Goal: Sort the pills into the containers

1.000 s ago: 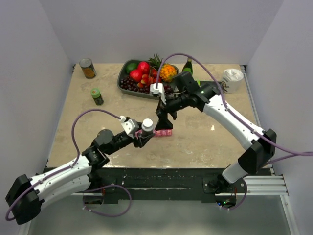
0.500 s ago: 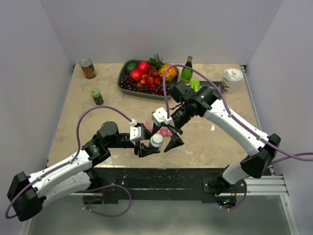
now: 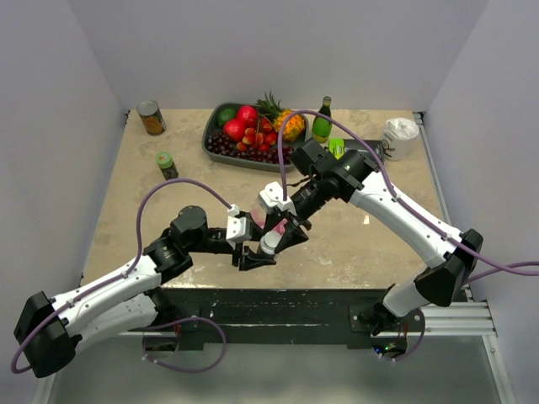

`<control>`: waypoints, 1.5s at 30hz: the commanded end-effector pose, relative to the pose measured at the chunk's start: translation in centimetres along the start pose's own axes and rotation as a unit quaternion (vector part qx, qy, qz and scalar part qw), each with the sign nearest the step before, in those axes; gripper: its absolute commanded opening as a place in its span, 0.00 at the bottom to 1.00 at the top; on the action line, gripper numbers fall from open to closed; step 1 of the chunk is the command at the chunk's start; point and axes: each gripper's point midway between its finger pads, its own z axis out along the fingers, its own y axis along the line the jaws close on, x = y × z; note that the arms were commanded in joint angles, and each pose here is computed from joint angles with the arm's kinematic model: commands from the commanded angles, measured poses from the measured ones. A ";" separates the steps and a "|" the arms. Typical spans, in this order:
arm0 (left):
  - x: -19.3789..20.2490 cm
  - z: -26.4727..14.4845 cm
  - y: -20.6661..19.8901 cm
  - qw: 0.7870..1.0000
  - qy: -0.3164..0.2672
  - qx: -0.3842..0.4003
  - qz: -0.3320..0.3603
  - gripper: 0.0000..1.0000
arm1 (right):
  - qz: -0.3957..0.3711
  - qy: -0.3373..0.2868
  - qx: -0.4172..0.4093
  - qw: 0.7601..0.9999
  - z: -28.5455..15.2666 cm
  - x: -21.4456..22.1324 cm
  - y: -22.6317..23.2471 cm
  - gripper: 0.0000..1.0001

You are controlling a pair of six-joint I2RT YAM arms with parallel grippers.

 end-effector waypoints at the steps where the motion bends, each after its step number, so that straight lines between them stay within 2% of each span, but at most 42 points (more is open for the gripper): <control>1: -4.0 -0.8 3.9 0.992 -0.050 -0.107 0.045 0.00 | 0.053 -0.010 0.019 0.998 0.3 -0.3 -0.2 0.49; 2: -4.5 -1.2 4.6 0.988 -0.058 -0.134 0.049 0.00 | 0.088 -0.005 0.028 0.996 0.4 0.1 -0.4 0.47; 3: -4.8 -1.6 5.4 0.984 -0.061 -0.158 0.050 0.00 | 0.087 -0.010 0.047 0.995 0.6 0.0 -1.6 0.45; 4: -5.3 -2.6 7.4 0.971 -0.064 -0.223 0.051 0.00 | 0.109 -0.006 0.058 0.992 0.9 0.7 -2.1 0.39; 5: -6.1 -3.4 8.3 0.962 -0.076 -0.256 0.055 0.00 | 0.169 0.004 0.089 0.982 1.0 1.5 -3.0 0.31; 6: -6.6 -4.0 9.0 0.954 -0.085 -0.282 0.060 0.00 | 0.169 -0.005 0.120 0.978 1.1 1.6 -5.0 0.26; 7: -6.9 -5.3 10.6 0.934 -0.097 -0.339 0.053 0.00 | 0.190 -0.001 0.137 0.972 1.2 2.5 -5.8 0.25; 9: -8.6 -6.4 11.4 0.915 -0.146 -0.374 0.052 0.00 | 0.244 0.005 0.210 0.947 0.2 4.1 -9.0 0.25; 10: -9.0 -7.3 12.2 0.896 -0.169 -0.408 0.040 0.00 | 0.265 0.003 0.235 0.935 -0.3 4.7 -10.1 0.23; 11: -8.3 -7.2 12.8 0.893 -0.164 -0.419 0.032 0.00 | 0.297 -0.004 0.252 0.921 -0.7 5.0 -10.9 0.18; 13: -7.5 -7.1 13.6 0.885 -0.159 -0.437 0.020 0.00 | 0.307 -0.013 0.278 0.910 -2.0 5.2 -12.3 0.17; 14: -6.7 -6.7 13.8 0.889 -0.149 -0.433 0.016 0.00 | 0.299 -0.017 0.276 0.913 -2.3 4.8 -12.4 0.23; 15: -6.5 -6.4 13.6 0.892 -0.148 -0.427 0.016 0.00 | 0.293 -0.021 0.264 0.919 -2.5 4.5 -12.0 0.34; 17: -5.8 -5.8 12.6 0.906 -0.148 -0.395 0.027 0.00 | 0.229 -0.033 0.240 0.943 -3.3 2.1 -11.2 0.67; 18: -5.0 -5.2 11.9 0.917 -0.139 -0.372 0.030 0.00 | 0.222 -0.022 0.235 0.946 -3.8 1.9 -10.4 0.92; 19: -4.4 -4.9 11.4 0.925 -0.123 -0.358 0.034 0.00 | 0.190 -0.028 0.242 0.951 -4.9 0.3 -10.1 0.99; 23: -3.3 -3.7 8.7 0.954 -0.096 -0.280 0.044 0.00 | 0.095 -0.020 0.226 0.969 -6.9 -1.8 -8.0 0.99; 27: -2.7 -2.7 6.5 0.973 -0.078 -0.215 0.042 0.00 | 0.063 -0.027 0.177 0.982 -6.1 -2.1 -6.4 0.99; 32: -2.6 -2.3 6.1 0.977 -0.074 -0.198 0.038 0.00 | 0.060 -0.013 0.144 0.988 -4.0 -1.7 -5.6 0.99; 37: -3.2 -1.9 6.3 0.977 -0.079 -0.193 0.040 0.00 | 0.076 0.020 0.146 0.986 -1.9 -0.2 -5.9 0.97; 41: -3.6 -1.7 6.3 0.978 -0.083 -0.189 0.042 0.00 | 0.088 0.023 0.148 0.985 -1.3 0.2 -6.5 0.90; 42: -3.6 -1.7 6.3 0.978 -0.083 -0.189 0.042 0.00 | 0.089 0.025 0.149 0.984 -1.3 0.3 -6.5 0.86; 45: -3.8 -1.7 6.3 0.977 -0.085 -0.189 0.043 0.00 | 0.093 0.034 0.155 0.983 -1.3 0.7 -6.9 0.84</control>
